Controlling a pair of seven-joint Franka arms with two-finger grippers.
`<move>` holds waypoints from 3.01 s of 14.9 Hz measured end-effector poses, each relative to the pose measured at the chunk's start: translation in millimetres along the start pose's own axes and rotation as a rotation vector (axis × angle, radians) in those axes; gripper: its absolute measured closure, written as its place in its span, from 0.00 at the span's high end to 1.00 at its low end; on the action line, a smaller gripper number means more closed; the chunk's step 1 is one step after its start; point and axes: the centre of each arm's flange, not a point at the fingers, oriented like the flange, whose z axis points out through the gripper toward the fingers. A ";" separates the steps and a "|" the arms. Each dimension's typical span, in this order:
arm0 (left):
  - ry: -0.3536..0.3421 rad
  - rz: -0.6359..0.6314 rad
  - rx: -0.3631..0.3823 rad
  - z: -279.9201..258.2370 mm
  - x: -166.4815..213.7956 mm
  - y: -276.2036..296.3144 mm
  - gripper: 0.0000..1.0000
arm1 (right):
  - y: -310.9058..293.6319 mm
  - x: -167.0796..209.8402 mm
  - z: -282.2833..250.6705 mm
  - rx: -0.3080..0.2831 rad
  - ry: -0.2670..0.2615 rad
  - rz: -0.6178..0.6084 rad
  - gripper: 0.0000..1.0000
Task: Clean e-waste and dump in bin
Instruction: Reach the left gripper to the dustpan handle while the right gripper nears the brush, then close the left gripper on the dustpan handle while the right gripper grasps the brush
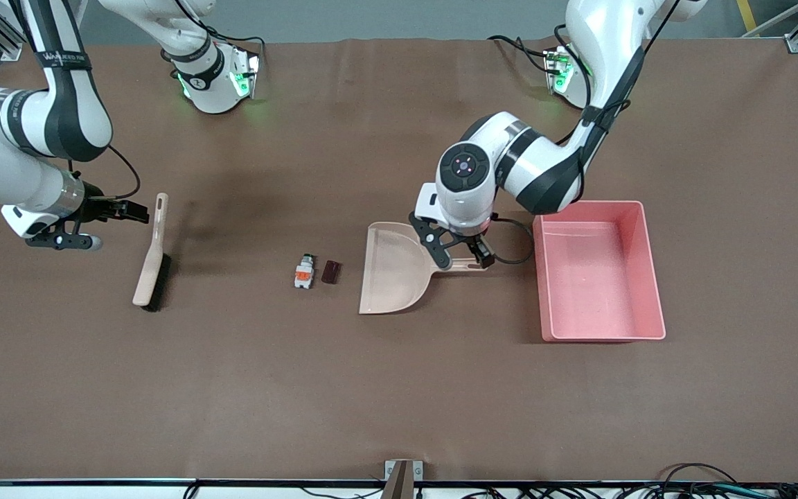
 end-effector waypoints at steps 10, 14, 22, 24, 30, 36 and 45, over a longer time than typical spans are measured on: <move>0.007 0.233 0.026 47.4 18.0 -2.9 0.90 | 14.2 -4.3 79.8 0.000 0.002 0.026 1.00; 0.008 0.299 0.028 55.7 26.1 -6.5 0.85 | 13.5 -12.1 95.6 -0.002 0.021 0.026 1.00; 0.002 0.357 0.068 76.1 42.5 2.6 0.76 | 12.6 -16.6 127.4 -0.006 0.031 0.025 0.82; 0.001 0.374 0.078 78.7 44.0 3.4 0.72 | 12.6 -16.6 127.3 -0.006 0.031 0.024 0.76; -0.008 0.416 0.088 83.7 50.5 17.5 0.62 | 12.6 -16.3 127.0 -0.006 0.033 0.023 0.49; -0.015 0.446 0.101 83.3 51.0 17.9 0.47 | 12.6 -16.3 127.0 -0.006 0.033 0.023 0.26; -0.015 0.453 0.101 83.4 51.0 17.8 0.39 | 4.1 -15.4 126.8 -0.007 0.033 0.005 0.26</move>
